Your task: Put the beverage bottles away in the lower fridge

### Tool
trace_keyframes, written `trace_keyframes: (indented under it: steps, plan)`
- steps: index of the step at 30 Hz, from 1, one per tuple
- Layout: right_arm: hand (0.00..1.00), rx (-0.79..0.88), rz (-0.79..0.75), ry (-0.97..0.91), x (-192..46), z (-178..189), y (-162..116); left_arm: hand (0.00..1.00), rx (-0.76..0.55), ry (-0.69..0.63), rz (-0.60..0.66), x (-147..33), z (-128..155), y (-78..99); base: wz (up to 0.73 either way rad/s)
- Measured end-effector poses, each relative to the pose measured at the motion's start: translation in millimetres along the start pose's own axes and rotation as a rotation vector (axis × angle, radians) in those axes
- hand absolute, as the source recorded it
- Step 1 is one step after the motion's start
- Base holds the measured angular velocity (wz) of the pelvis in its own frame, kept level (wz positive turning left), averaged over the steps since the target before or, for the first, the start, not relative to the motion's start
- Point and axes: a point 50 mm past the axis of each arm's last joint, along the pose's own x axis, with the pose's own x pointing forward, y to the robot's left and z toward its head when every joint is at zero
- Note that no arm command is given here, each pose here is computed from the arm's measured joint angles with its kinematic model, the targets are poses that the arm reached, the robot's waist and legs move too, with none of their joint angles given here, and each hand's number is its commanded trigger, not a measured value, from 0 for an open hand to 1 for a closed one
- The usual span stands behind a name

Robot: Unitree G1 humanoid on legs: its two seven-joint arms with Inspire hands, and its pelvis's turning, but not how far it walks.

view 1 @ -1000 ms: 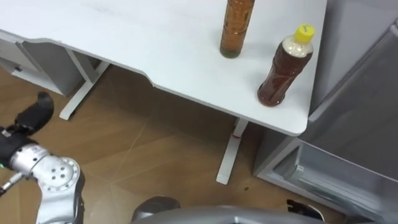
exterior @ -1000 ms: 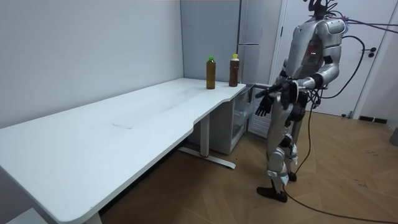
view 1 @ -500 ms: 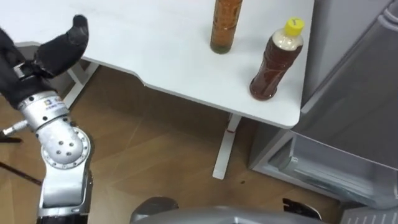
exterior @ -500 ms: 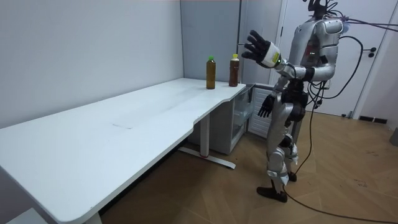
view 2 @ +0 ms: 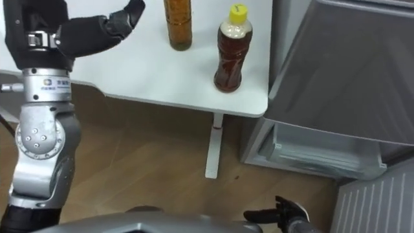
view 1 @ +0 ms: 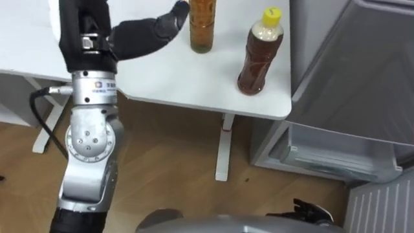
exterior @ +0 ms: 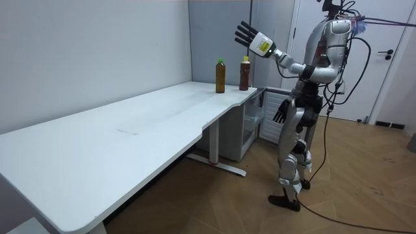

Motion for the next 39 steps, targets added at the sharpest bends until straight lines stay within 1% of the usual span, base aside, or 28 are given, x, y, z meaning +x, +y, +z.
trace_keyframes:
  steps: [6, 9, 18, 21, 27, 33, 39]
  plan:
    - [0.0, 0.022, 0.023, -0.008, -0.3, -0.3, 0.2, 0.0, -0.017, -0.007, -0.128, 0.0, 2.9, -10.3, -0.1]
    - [0.0, 0.026, 0.025, -0.013, -0.1, 1.2, 0.8, 0.0, -0.048, -0.008, -0.16, 0.5, 3.1, -15.7, -0.14]
    - [0.0, 0.023, 0.029, -0.023, 0.8, 5.4, 2.0, 0.0, -0.065, -0.01, -0.285, 4.4, 4.3, -28.5, -0.08]
    - [0.0, 0.021, 0.029, -0.024, 0.9, 6.1, 2.1, 0.0, -0.074, 0.001, -0.309, 3.6, 3.2, -31.4, -0.05]
    - [0.0, 0.022, 0.029, -0.024, 1.1, 6.6, 2.7, 0.0, -0.182, 0.056, -0.358, 2.5, -1.1, -34.3, -0.04]
    - [0.0, 0.023, 0.029, -0.01, 1.7, 7.9, 3.0, 0.0, -0.201, 0.098, -0.397, 1.4, -4.8, -36.4, -0.02]
    - [0.0, 0.029, 0.003, 0.002, 1.9, 7.3, 2.2, 0.0, -0.207, 0.117, -0.403, 0.7, -6.9, -35.4, -0.04]
